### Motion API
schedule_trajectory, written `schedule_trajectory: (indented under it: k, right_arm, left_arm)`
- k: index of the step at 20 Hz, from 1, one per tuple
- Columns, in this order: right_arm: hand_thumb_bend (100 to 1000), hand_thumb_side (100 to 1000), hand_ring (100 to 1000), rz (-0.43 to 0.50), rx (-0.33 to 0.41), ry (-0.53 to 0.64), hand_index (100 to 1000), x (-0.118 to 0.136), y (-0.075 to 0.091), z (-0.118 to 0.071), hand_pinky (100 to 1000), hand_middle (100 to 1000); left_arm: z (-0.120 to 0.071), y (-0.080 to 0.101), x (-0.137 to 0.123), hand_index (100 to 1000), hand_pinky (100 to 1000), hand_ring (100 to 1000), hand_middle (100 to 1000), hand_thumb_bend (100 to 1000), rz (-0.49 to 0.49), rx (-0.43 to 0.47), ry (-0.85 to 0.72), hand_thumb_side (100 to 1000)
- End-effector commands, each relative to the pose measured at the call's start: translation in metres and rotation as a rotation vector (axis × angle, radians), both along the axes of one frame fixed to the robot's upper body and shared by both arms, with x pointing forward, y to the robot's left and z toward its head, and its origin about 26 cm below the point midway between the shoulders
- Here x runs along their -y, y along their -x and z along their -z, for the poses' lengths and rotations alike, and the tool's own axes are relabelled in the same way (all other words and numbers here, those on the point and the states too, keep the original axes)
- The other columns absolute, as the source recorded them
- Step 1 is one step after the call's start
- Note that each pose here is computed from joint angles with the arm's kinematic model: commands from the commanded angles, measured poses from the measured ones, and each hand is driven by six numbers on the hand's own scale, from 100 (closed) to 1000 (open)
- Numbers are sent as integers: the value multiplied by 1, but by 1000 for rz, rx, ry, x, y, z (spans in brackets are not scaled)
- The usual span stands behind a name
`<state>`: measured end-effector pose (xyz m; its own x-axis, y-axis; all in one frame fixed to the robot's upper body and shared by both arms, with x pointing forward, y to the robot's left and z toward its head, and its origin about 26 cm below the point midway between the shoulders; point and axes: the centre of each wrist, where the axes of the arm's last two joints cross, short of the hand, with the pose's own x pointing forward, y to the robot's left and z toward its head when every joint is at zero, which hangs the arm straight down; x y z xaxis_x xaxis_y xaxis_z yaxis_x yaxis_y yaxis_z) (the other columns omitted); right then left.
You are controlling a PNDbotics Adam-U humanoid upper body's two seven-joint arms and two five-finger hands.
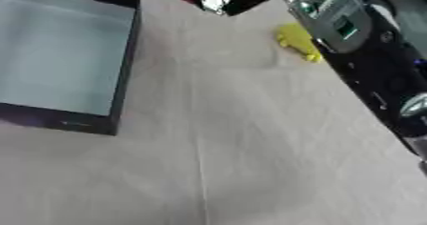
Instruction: Pick up objects on the table and place them in the box.
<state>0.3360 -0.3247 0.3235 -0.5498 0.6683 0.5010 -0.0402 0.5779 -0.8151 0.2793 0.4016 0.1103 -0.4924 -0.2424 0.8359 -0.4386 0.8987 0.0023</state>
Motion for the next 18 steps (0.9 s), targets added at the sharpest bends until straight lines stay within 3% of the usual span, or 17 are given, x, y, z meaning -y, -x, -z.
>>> schedule_trajectory:
  k: [1, 12, 18]
  right_arm:
    - [100, 100, 731, -19, 24, 26, 605, -7, 3, -10, 843, 810]
    - [100, 100, 728, -58, -17, 70, 602, -23, -7, -6, 837, 809]
    - [100, 100, 713, -103, 91, 67, 594, -30, 13, -23, 824, 798]
  left_arm:
    - [-9, -3, -2, 691, 766, 464, 736, 100, 24, 6, -34, 664]
    - [-9, -20, 11, 691, 766, 461, 736, 100, 116, -22, -34, 674]
    - [-4, -23, 12, 690, 767, 460, 735, 100, 141, -59, -38, 678]
